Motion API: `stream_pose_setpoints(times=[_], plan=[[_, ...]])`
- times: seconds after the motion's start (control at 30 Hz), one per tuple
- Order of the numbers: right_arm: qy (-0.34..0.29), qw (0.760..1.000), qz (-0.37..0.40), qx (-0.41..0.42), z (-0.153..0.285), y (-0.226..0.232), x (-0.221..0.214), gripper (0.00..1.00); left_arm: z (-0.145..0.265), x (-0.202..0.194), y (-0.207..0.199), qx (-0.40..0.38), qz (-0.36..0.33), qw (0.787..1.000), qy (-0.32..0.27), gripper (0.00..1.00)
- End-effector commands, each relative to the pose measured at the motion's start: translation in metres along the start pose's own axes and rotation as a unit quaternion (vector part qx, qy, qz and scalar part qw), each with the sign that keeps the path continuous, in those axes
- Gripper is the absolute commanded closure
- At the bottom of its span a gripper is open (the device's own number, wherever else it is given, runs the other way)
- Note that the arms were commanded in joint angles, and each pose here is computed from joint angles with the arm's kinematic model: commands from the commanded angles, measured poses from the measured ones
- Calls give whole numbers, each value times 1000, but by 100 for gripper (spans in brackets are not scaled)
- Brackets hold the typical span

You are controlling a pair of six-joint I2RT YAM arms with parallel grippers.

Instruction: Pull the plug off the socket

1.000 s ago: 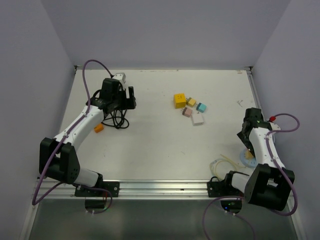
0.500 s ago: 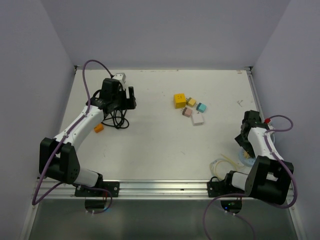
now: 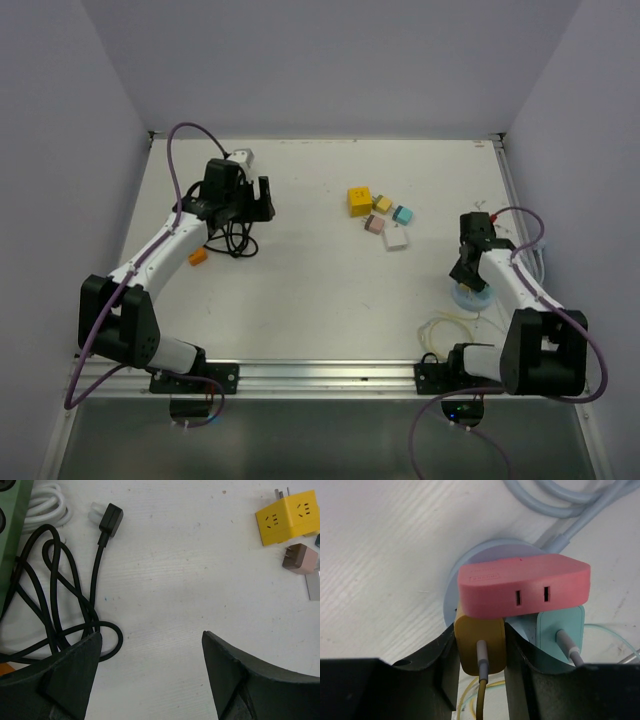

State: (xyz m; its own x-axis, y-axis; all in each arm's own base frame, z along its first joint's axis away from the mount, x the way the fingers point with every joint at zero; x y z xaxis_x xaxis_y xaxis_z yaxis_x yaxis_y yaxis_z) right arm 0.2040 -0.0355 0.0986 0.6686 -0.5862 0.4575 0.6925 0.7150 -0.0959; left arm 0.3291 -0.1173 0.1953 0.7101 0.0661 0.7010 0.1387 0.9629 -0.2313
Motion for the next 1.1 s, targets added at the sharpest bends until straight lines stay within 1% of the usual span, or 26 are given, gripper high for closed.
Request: stream_pose_setpoints(times=[0.0, 0.07, 0.1, 0.17, 0.2, 0.27, 0.3, 0.37, 0.4, 0.47, 0.5, 0.53, 0.57, 0.6, 0.67, 0.7, 0.77, 0.83, 0.93, 0.97, 1.0, 1.03, 1.07], plan=[[6, 995, 75, 62, 6, 37, -10, 72, 4, -2, -4, -18, 4, 1000, -5, 16], [10, 992, 101, 80, 9, 51, -16, 74, 6, -4, -4, -21, 5, 1000, -6, 16], [10, 987, 126, 100, 13, 64, -24, 74, 7, -5, -4, -22, 5, 1000, -6, 16], [14, 982, 147, 121, 17, 82, -31, 75, 9, -7, -4, -22, 6, 1000, -7, 16], [21, 975, 173, 141, 24, 93, -42, 77, 10, -8, -4, -24, 7, 1000, -6, 16], [21, 967, 192, 165, 33, 112, -51, 77, 12, -10, -4, -25, 7, 1000, -5, 16], [21, 959, 218, 182, 41, 126, -62, 77, 12, -11, -4, -26, 6, 1000, -3, 16], [31, 949, 237, 207, 52, 144, -77, 76, 14, -12, -4, -26, 6, 1000, -3, 15], [33, 937, 265, 224, 62, 159, -92, 76, 15, -13, -4, -25, 7, 1000, -2, 15], [36, 925, 293, 240, 74, 174, -109, 76, 17, -13, -4, -27, 6, 1000, -2, 14], [36, 911, 325, 253, 85, 188, -127, 76, 18, -13, -5, -28, 5, 1000, -3, 14], [41, 901, 340, 264, 92, 195, -138, 75, 18, -13, -5, -28, 7, 1000, -3, 14], [45, 886, 367, 281, 102, 202, -157, 75, 20, -13, -5, -30, 7, 1000, -3, 14], [43, 876, 375, 301, 113, 214, -164, 75, 21, -11, -6, -31, 7, 999, -4, 13], [49, 854, 411, 315, 118, 226, -184, 73, 22, -12, -6, -31, 9, 999, -3, 13], [41, 840, 426, 333, 132, 236, -193, 72, 23, -13, -6, -31, 10, 999, -3, 13], [39, 825, 454, 335, 134, 245, -204, 68, 25, -13, -6, -31, 13, 999, -3, 12], [37, 815, 457, 354, 145, 255, -207, 65, 28, -13, -6, -29, 13, 999, -5, 12], [31, 800, 463, 381, 160, 265, -204, 54, 33, -14, -4, -23, 18, 1000, -10, 11], [28, 792, 469, 390, 166, 266, -202, 46, 34, -13, -4, -21, 18, 999, -15, 10], [27, 788, 468, 399, 173, 269, -200, 41, 35, -14, -4, -22, 20, 999, -15, 10], [29, 780, 473, 410, 180, 267, -198, 29, 36, -14, -4, -23, 21, 999, -17, 10], [28, 776, 473, 415, 185, 267, -197, 25, 37, -13, -5, -25, 22, 999, -18, 9]])
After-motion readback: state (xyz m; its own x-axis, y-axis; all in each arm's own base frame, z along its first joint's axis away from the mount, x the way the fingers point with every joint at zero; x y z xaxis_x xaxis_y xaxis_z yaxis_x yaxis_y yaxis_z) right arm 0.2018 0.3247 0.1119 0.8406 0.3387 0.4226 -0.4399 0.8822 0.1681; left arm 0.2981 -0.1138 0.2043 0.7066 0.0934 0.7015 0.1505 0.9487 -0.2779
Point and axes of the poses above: each gripper's point midway between its finger pads, its own z axis back along the fingers, its own y axis along the line the jaws close on, x = y × z, the point moved 6 cm from there along z, back along the fingers, and after that the axes turned 2 degrees about -z, right-handed, at the moved point
